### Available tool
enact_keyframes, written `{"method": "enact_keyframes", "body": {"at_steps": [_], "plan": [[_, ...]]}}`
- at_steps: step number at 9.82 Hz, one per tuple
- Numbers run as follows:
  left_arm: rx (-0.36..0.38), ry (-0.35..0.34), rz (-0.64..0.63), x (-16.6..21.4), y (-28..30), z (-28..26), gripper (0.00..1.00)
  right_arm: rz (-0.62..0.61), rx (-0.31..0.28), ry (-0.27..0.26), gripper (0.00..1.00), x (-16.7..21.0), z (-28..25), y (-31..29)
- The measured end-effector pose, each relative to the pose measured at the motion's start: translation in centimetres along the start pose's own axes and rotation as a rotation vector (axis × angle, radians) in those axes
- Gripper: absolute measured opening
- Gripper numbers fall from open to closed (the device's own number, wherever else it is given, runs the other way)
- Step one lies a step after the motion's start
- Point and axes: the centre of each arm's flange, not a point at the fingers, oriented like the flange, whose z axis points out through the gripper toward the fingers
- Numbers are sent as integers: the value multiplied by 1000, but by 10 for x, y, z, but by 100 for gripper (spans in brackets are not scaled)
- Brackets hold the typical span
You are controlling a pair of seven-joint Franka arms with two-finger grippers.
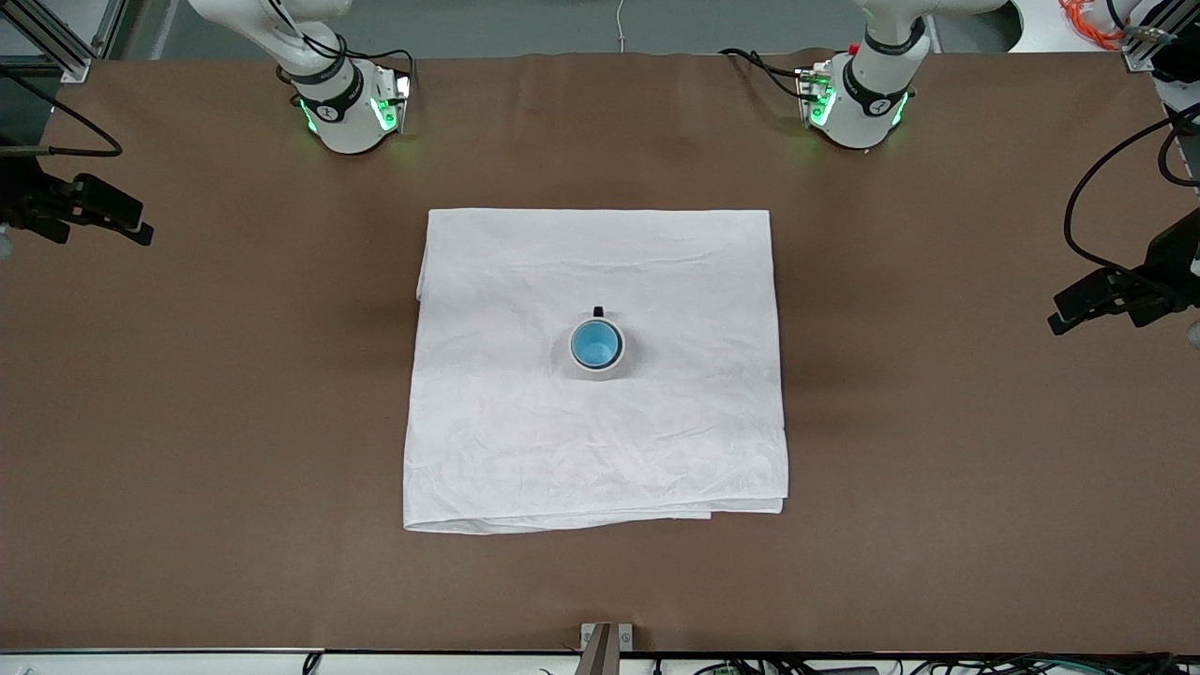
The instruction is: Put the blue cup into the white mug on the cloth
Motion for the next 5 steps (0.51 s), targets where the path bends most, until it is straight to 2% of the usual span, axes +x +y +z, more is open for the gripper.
{"method": "enact_keyframes", "body": {"at_steps": [5], "plan": [[-8, -23, 2, -3, -1, -1, 100, 2, 1, -2, 100, -3, -6, 18]]}}
